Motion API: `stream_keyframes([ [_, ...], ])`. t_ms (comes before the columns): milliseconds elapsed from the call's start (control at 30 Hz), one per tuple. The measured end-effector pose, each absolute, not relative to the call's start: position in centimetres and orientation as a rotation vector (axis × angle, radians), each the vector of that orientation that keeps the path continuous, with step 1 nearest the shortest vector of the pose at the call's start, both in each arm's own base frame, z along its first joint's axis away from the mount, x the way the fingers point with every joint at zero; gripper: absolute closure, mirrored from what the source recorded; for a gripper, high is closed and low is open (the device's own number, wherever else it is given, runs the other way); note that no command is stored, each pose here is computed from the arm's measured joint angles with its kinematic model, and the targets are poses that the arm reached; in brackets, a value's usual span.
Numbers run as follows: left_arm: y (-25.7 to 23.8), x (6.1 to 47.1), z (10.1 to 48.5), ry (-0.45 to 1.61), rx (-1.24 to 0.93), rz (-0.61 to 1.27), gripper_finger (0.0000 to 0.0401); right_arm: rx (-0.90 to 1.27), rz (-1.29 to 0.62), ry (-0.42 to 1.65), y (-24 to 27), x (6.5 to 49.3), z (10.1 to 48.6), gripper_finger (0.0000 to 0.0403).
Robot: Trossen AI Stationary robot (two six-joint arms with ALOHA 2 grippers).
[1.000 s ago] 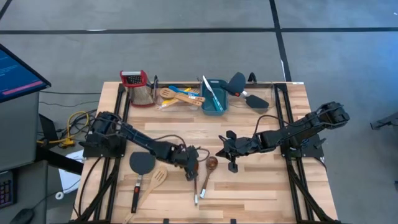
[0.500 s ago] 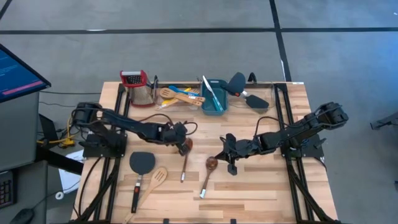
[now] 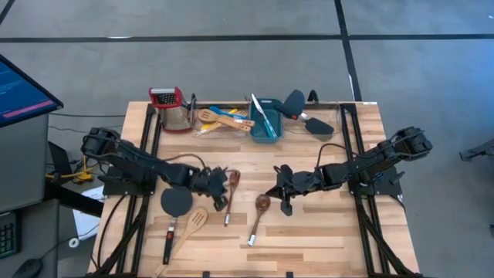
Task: Pick & Place Kitchen Items
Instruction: Put the brown serving spoon into the left transparent bin
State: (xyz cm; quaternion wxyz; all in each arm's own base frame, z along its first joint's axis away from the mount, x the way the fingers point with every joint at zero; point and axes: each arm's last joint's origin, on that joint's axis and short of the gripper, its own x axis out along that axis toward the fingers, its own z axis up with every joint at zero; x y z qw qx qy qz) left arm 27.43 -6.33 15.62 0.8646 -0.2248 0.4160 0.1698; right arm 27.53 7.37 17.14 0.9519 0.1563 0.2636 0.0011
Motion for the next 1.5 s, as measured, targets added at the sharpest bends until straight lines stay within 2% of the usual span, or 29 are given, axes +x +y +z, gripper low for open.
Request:
stream_keyframes([
  [233, -9.0, 27.1, 14.7, 0.887, -0.519, 0.325, 0.04, 0.318, -0.015, 0.557, 7.5, 29.3, 15.7, 0.0403],
  [500, -11.1, 27.0, 15.3, 0.824, -0.569, 0.25, 0.04, 0.226, -0.026, 0.645, 6.6, 35.3, 13.5, 0.0403],
  [800, -12.8, 26.5, 15.0, 0.801, -0.572, 0.255, 0.04, 0.151, -0.065, 0.653, 2.9, 39.9, 14.3, 0.0403],
  [1133, -12.8, 26.4, 14.7, 0.781, -0.535, 0.299, 0.04, 0.192, -0.01, 0.686, 1.9, 40.1, 14.5, 0.0403],
  [1500, -13.3, 27.6, 11.5, 0.791, -0.546, 0.326, 0.04, 0.144, 0.008, 0.685, 1.8, 40.1, 14.5, 0.0403],
])
